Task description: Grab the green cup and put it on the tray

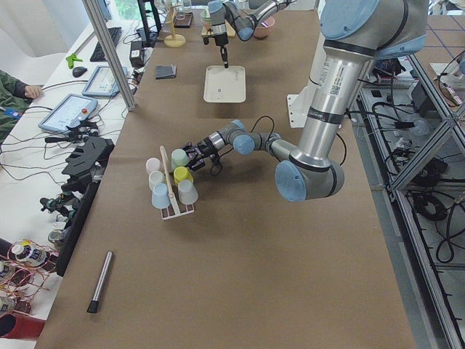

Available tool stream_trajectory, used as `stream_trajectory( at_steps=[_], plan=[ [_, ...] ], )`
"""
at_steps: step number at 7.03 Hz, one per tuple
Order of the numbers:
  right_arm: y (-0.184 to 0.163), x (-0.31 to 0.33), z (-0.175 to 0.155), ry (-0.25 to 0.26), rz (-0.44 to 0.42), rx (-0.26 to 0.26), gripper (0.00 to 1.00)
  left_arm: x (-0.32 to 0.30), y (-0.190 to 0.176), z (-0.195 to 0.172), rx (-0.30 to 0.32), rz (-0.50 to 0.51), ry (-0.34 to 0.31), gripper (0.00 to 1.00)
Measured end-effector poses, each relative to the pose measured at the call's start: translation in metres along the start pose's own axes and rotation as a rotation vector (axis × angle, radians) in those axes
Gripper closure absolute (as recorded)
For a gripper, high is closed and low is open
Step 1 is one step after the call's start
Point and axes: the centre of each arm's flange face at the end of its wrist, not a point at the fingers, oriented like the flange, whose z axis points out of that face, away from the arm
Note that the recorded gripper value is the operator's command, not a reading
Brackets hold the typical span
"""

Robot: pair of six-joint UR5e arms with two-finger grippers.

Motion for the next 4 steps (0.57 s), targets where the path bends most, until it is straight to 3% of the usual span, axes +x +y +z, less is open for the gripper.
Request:
stream_trajectory(
  at_steps=[4],
  plan=[
    [-0.007,-0.079,0.053,0.019,-0.007,0.044,1.0,-0.001,0.003,-0.001,0.0,-0.002,-0.002,0.32]
  ],
)
